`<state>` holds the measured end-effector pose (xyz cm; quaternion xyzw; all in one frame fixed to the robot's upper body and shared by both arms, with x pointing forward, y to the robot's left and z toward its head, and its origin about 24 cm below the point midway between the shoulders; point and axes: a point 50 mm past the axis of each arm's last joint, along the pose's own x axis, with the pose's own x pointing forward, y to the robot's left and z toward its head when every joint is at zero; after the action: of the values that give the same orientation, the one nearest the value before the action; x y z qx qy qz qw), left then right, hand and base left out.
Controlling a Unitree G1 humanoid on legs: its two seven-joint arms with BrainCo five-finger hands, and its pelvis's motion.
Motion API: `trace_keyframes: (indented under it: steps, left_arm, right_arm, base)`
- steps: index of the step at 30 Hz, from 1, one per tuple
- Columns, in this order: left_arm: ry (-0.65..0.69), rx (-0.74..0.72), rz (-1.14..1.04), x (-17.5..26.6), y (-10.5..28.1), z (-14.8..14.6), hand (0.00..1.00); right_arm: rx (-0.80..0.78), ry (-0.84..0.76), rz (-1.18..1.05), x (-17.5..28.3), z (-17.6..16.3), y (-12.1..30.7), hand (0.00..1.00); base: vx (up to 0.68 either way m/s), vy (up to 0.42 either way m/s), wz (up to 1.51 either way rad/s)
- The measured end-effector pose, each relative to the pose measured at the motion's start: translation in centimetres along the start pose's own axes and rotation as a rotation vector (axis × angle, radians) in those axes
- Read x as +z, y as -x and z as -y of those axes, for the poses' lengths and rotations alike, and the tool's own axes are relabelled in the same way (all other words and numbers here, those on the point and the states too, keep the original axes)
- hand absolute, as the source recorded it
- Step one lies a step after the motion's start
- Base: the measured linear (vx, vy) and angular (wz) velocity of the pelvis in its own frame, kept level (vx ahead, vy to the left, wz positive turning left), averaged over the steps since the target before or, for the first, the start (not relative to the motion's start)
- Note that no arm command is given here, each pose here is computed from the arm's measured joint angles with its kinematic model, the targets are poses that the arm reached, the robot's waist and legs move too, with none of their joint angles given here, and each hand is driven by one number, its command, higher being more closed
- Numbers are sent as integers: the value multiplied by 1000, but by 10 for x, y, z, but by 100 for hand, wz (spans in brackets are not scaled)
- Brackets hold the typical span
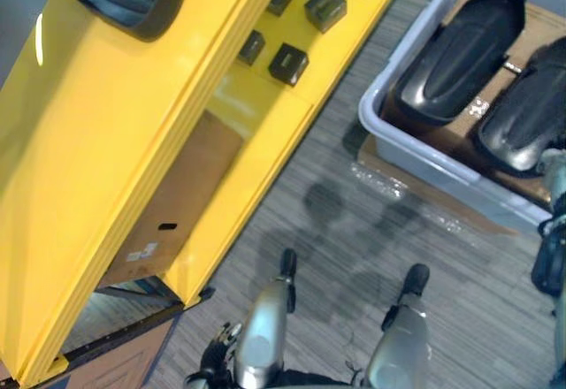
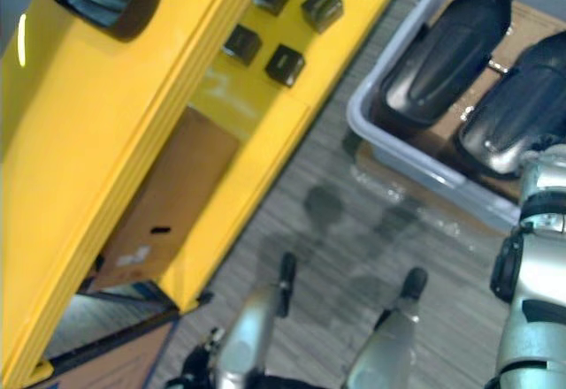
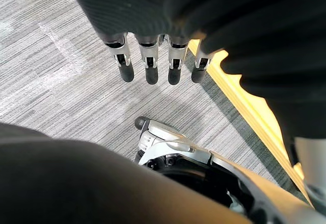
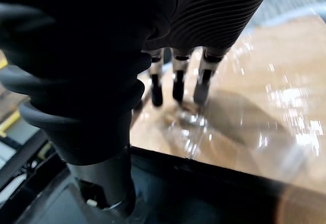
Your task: Walk over and take plastic housings, then place them on the shelf
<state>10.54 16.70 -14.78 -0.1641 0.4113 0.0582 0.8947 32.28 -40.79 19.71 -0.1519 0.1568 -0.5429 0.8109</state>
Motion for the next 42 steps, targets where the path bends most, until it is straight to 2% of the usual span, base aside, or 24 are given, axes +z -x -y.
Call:
trace_keyframes:
  steps: [14, 17, 19, 20, 24, 27, 37, 42]
  left_arm:
    - [-51, -21, 78, 9, 1, 5, 0]
    - [-54, -57, 183, 34, 1, 13, 0]
    - [-36, -112, 275, 56, 1, 27, 0]
    - [-7, -184, 336, 73, 3, 43, 0]
    - [-50, -487, 386, 99, 15, 94, 0]
    - [-74, -583, 391, 109, 22, 108, 0]
    - [-183, -716, 468, 154, 35, 133, 0]
    - [-198, -642, 541, 184, 34, 148, 0]
  right_arm:
    - [1, 329, 65, 6, 4, -1, 100]
    - [-13, 376, 112, 11, 6, -1, 100]
    - [-15, 387, 129, 13, 7, -1, 100]
    - [-23, 396, 153, 17, 7, -1, 100]
    - [-46, 379, 285, 40, 6, 7, 100]
    - [-75, 371, 388, 53, 6, 14, 100]
    - [-160, 292, 631, 65, -2, 40, 100]
    - [-163, 176, 827, 70, -17, 75, 100]
  base:
    - [-1, -2, 0]
    - [-5, -18, 6]
    - [-10, -28, 17]
    - [-24, -31, 26]
    - [-15, -23, 7]
    - [16, -35, -5]
    - [39, -50, -18]
    - [29, -30, -20]
